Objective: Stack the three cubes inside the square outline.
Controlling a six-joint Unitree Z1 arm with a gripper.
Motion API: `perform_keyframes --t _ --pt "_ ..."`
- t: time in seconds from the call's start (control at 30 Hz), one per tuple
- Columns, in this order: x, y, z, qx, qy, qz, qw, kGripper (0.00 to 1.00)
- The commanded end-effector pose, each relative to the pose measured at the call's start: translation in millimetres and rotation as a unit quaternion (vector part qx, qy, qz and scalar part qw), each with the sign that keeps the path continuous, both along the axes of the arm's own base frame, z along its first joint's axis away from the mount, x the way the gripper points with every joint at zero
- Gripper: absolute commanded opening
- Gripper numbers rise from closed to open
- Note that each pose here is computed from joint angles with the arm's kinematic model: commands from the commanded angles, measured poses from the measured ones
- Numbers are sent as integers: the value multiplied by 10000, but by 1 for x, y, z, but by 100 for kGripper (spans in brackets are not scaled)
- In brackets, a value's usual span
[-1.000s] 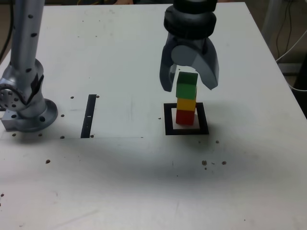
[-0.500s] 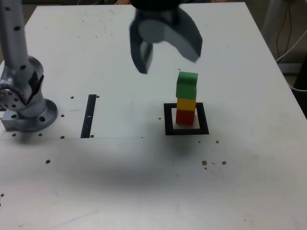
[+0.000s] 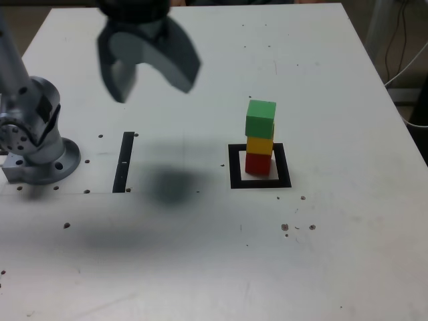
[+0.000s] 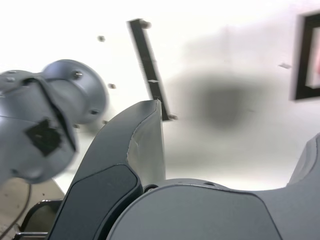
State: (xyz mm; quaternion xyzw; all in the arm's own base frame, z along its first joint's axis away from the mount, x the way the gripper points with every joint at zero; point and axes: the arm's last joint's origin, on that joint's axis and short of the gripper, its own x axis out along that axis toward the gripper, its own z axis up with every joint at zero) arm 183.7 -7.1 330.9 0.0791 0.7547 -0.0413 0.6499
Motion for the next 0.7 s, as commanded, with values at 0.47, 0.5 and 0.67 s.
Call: perform_keyframes --t 0.47,0.5,0.67 --pt "-46 15 -67 202 -116 220 9995 100" --pt "-49 15 -69 215 -118 246 9994 100" --pt "-60 16 -79 305 -198 437 9984 100"
